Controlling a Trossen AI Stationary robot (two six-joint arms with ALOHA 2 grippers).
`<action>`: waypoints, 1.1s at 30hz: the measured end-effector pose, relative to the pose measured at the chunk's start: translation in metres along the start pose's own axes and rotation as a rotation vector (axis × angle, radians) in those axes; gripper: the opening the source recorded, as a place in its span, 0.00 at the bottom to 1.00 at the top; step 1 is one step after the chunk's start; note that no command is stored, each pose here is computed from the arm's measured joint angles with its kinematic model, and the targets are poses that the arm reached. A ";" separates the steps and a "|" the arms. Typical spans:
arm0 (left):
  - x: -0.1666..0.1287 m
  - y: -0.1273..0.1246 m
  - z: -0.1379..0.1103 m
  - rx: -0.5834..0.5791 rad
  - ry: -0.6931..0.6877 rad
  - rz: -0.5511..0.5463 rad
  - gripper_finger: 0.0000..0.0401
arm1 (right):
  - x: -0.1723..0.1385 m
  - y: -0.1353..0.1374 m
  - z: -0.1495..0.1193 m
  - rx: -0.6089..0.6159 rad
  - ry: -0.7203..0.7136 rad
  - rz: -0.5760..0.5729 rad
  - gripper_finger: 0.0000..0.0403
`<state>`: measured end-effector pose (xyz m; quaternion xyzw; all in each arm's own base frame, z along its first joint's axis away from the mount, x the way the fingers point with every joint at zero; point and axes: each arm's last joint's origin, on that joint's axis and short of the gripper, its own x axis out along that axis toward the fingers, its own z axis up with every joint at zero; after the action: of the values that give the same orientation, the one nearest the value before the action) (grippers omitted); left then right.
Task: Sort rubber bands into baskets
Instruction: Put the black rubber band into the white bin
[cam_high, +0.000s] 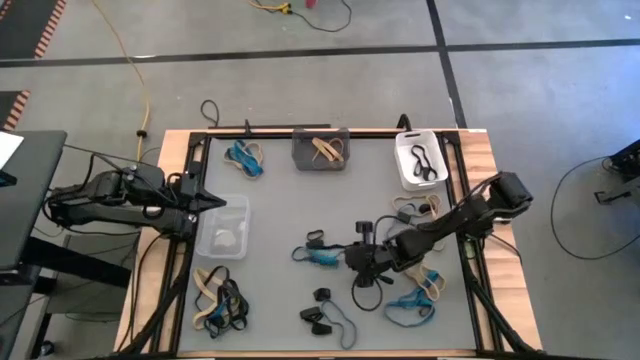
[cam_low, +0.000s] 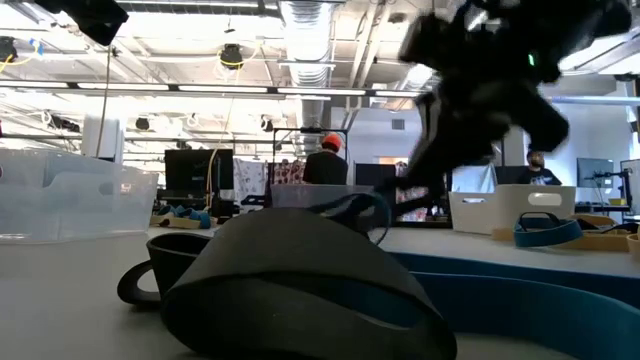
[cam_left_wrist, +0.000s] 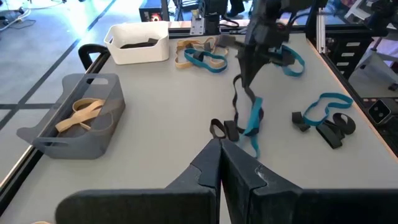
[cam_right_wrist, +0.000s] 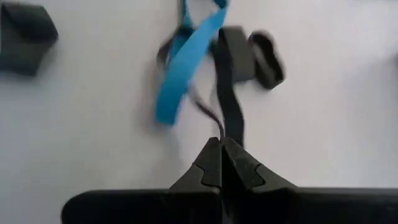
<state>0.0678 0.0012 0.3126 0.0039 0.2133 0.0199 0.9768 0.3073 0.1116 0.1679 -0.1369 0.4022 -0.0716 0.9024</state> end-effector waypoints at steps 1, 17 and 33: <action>0.000 0.000 0.000 0.000 0.000 0.000 0.00 | -0.005 -0.002 0.005 -0.010 -0.011 -0.004 0.06; 0.000 0.000 0.000 0.000 0.000 0.000 0.00 | -0.066 -0.036 0.058 -0.120 -0.158 -0.137 0.06; 0.000 0.000 0.000 0.000 0.000 0.000 0.00 | -0.096 -0.095 0.048 -0.014 -0.065 -0.379 0.06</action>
<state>0.0679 0.0012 0.3126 0.0039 0.2133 0.0200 0.9768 0.2771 0.0532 0.2957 -0.2188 0.3405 -0.2330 0.8843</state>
